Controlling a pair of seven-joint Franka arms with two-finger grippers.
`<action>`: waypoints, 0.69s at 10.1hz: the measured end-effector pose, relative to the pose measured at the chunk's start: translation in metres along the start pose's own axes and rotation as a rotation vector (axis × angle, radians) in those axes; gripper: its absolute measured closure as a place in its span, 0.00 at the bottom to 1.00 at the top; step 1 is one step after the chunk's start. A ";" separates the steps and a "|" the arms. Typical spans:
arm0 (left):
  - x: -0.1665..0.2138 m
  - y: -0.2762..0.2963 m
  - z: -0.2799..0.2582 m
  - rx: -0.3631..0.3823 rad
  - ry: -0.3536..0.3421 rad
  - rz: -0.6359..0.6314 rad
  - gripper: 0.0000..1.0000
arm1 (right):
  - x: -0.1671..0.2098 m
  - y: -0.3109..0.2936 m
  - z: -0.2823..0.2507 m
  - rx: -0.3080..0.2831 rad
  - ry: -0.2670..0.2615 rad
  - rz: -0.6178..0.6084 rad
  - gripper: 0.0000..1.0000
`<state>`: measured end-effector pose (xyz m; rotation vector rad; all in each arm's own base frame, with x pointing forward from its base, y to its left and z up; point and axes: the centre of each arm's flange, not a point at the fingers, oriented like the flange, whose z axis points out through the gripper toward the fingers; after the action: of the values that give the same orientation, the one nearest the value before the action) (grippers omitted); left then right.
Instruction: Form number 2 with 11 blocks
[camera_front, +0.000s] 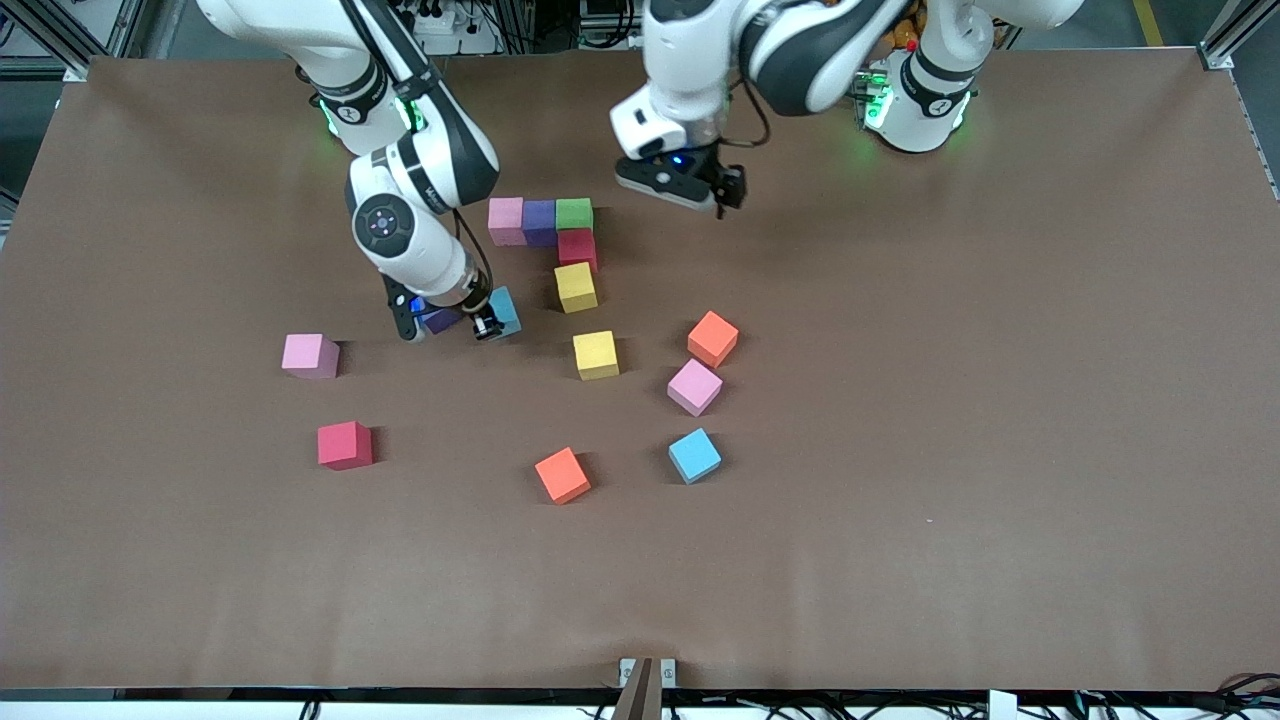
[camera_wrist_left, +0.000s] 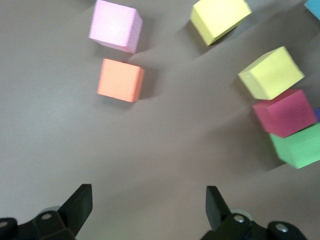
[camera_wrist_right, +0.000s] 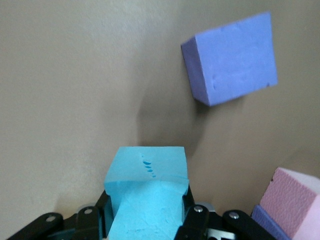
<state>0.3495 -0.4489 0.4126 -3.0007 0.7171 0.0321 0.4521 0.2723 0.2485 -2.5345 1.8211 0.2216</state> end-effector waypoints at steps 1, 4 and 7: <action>0.009 -0.026 -0.002 -0.015 -0.017 0.025 0.00 | -0.008 0.007 0.007 0.011 0.003 0.019 0.45; 0.028 -0.092 -0.001 -0.037 -0.051 0.047 0.00 | -0.019 0.019 0.019 0.016 0.003 0.093 0.45; 0.026 -0.107 0.005 -0.028 -0.111 0.071 0.00 | -0.035 0.033 0.034 0.039 0.002 0.113 0.45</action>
<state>0.4205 -0.3651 0.4121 -2.9702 0.8173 0.2118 0.4067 0.2976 0.2217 -2.4101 1.9515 0.1822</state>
